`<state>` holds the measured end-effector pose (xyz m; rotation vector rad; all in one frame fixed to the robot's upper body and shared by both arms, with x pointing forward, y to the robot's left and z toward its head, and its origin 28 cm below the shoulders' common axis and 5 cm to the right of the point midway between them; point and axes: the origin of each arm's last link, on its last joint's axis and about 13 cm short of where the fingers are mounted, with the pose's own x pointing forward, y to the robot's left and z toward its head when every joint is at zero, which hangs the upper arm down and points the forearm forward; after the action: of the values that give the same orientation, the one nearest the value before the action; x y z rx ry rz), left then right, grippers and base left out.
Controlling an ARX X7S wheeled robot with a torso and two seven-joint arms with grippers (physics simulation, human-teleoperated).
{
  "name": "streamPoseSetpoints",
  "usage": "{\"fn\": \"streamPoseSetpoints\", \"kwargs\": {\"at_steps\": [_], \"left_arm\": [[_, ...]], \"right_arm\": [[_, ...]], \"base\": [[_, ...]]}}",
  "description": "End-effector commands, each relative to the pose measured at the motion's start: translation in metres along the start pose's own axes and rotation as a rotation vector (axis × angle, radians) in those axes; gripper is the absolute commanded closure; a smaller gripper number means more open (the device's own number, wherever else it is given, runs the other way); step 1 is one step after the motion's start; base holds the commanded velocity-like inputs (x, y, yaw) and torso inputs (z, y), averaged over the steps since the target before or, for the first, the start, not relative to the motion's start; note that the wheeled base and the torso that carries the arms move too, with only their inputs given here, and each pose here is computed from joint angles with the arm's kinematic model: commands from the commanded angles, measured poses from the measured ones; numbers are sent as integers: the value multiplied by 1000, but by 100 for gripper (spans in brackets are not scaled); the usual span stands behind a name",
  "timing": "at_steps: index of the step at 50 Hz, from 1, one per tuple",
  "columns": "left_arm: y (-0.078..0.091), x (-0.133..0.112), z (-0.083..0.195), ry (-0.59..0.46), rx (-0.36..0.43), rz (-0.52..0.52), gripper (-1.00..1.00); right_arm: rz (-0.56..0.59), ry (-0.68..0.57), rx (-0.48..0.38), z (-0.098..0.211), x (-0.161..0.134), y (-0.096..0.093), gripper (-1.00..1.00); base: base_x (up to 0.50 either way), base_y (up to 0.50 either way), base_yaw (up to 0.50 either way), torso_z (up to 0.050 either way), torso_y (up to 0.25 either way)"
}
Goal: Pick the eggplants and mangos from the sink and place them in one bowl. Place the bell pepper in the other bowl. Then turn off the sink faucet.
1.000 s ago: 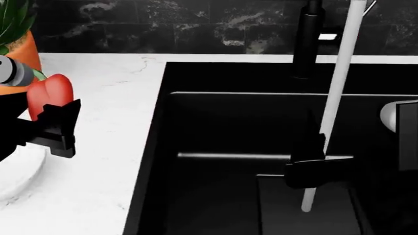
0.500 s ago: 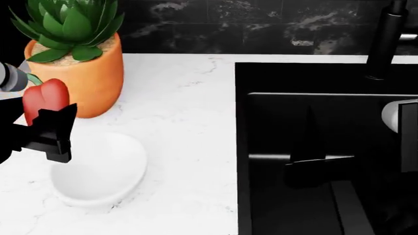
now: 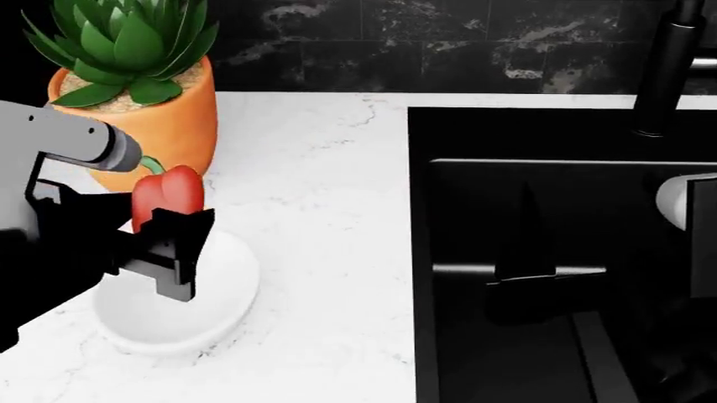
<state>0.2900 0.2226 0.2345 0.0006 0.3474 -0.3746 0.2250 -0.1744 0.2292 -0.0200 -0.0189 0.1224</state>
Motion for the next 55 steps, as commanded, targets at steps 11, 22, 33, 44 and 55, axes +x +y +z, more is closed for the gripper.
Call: {"fn": "streamPoseSetpoints", "kwargs": {"at_steps": [11,22,33,44,55], "left_arm": [[3,29,-18,139,-62,-1,100],[9,26,-19,150,-91,20,100],[8,26,-17,130,-90,26,-100],[9,21,-7,86,-87,41,-100],[-4,-14,9,-129,-10,139,-100]], "right_arm": [[-27,-12,35,-5,-2,-3,-100],[-23,-21,35,-2,0,-1,-100],[-22,-28,38,1,0,-1,-100],[-18,-32,43,-2,1,-1,-100],[1,-77,2,0,14,1,-100]], "base": [[0,0,0,0,0],[0,0,0,0,0],[0,0,0,0,0],[0,0,0,0,0],[0,0,0,0,0]]}}
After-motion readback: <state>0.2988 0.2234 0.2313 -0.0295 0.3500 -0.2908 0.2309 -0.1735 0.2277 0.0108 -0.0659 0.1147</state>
